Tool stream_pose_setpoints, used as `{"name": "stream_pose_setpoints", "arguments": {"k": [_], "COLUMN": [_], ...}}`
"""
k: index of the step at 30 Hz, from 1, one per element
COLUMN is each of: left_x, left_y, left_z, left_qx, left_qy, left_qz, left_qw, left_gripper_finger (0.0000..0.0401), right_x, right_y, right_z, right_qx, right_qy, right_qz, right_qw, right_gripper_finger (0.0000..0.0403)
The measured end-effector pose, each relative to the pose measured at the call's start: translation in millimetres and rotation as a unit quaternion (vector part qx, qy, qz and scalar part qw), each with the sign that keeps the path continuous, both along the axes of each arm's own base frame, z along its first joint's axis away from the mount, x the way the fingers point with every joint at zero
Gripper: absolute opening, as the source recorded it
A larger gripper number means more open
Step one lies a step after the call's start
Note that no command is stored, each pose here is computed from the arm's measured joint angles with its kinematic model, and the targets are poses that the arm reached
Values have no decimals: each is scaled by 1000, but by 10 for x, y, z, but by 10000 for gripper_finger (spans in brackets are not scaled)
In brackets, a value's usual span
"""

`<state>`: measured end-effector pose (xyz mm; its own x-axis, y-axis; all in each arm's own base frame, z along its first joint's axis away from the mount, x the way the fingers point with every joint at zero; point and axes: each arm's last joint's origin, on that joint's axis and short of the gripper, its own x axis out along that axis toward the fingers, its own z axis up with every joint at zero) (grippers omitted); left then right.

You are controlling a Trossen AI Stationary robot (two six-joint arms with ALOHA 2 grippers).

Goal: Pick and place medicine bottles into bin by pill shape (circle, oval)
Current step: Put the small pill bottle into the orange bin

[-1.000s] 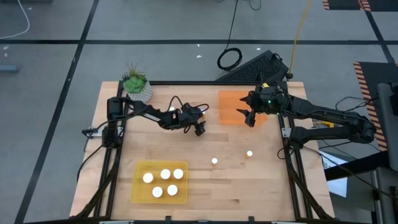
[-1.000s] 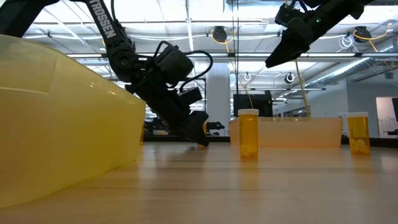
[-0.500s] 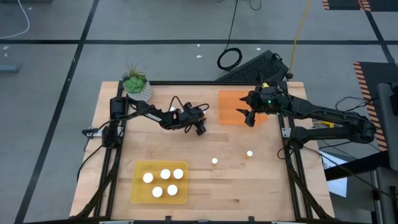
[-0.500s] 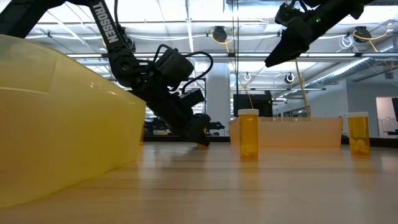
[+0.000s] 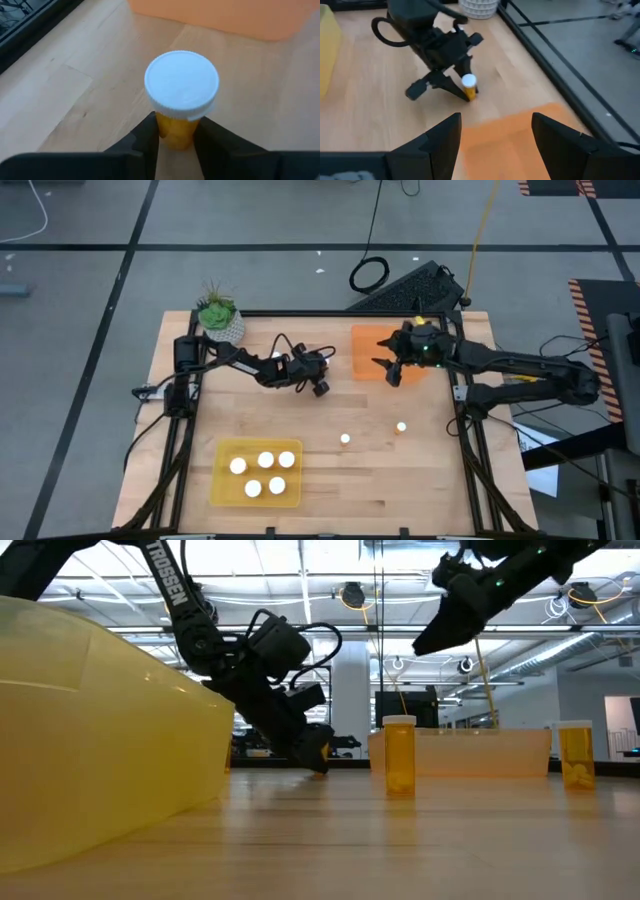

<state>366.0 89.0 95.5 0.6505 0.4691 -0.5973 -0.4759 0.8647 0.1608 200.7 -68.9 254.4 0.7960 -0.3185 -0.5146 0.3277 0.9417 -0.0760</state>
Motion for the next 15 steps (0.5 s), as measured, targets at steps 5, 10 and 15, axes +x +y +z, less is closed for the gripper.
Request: {"name": "stream_pose_setpoints", "arguments": {"k": [5,10,15], "left_x": [-16,-39,-51], "left_y": [-97,-235,-405], "left_z": [205,338,383], "left_qx": [1,3,3], "left_qy": [-5,6,22], "left_qz": [-14,-38,-66], "left_qw": [1000,999,998], "left_gripper_finger": [107,101,105], "right_x": [295,616,920], "right_y": [3,-16,-17], "right_z": [-209,-453,-563], "right_qx": [42,72,69], "right_qy": [-20,16,47], "right_qz": [8,49,66], "right_qw": [999,996,994], "right_gripper_finger": [235,235,248]}}
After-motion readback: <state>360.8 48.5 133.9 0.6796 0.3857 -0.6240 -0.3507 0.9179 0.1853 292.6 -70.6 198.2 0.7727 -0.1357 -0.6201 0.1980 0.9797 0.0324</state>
